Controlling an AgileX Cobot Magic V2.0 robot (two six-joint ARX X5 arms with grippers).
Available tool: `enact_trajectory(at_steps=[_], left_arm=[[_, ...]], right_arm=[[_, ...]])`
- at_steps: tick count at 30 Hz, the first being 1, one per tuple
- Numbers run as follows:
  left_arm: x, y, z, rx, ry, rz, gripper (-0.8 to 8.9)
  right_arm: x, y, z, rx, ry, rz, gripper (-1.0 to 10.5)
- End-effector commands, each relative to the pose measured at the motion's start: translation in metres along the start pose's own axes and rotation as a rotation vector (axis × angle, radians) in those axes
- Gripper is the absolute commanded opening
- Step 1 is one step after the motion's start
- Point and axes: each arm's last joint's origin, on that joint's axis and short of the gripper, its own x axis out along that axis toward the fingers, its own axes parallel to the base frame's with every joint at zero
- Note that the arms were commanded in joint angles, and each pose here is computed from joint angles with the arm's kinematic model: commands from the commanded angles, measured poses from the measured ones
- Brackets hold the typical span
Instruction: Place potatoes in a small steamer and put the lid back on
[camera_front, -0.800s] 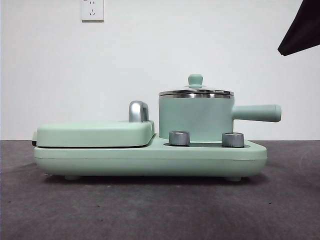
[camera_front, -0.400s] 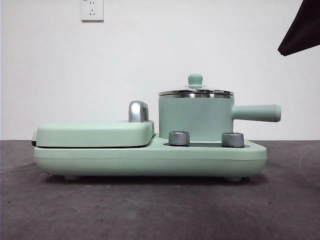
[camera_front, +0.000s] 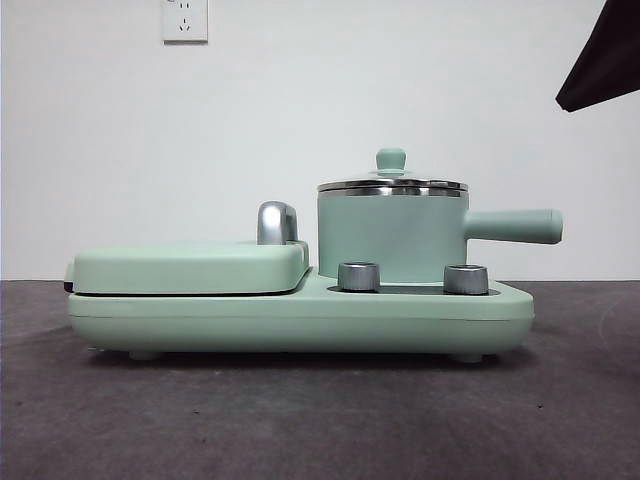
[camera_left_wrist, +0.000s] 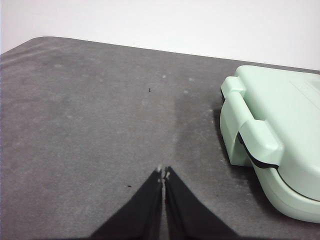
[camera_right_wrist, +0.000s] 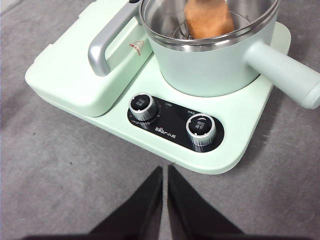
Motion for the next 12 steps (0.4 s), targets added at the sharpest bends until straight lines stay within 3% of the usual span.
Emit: enact_trajectory(at_steps=[1, 3, 7, 12], left_arm=[[0.002, 0.001, -0.004, 0.007, 0.001, -0.002, 0.06], [0.002, 0.001, -0.004, 0.007, 0.001, -0.002, 0.06], [0.002, 0.001, -0.004, 0.007, 0.001, -0.002, 0.06], [0.002, 0.001, -0.004, 0.007, 0.001, -0.002, 0.06]], right_arm=[[0.000, 0.001, 0.002, -0.014, -0.009, 0.007, 0.1], [0.000, 0.001, 0.002, -0.018, -0.009, 0.007, 0.1], [-0.010, -0.002, 0.001, -0.253, -0.058, -0.064, 0.1], [-0.027, -0.016, -0.024, -0.271, -0.189, -0.162, 0.1]])
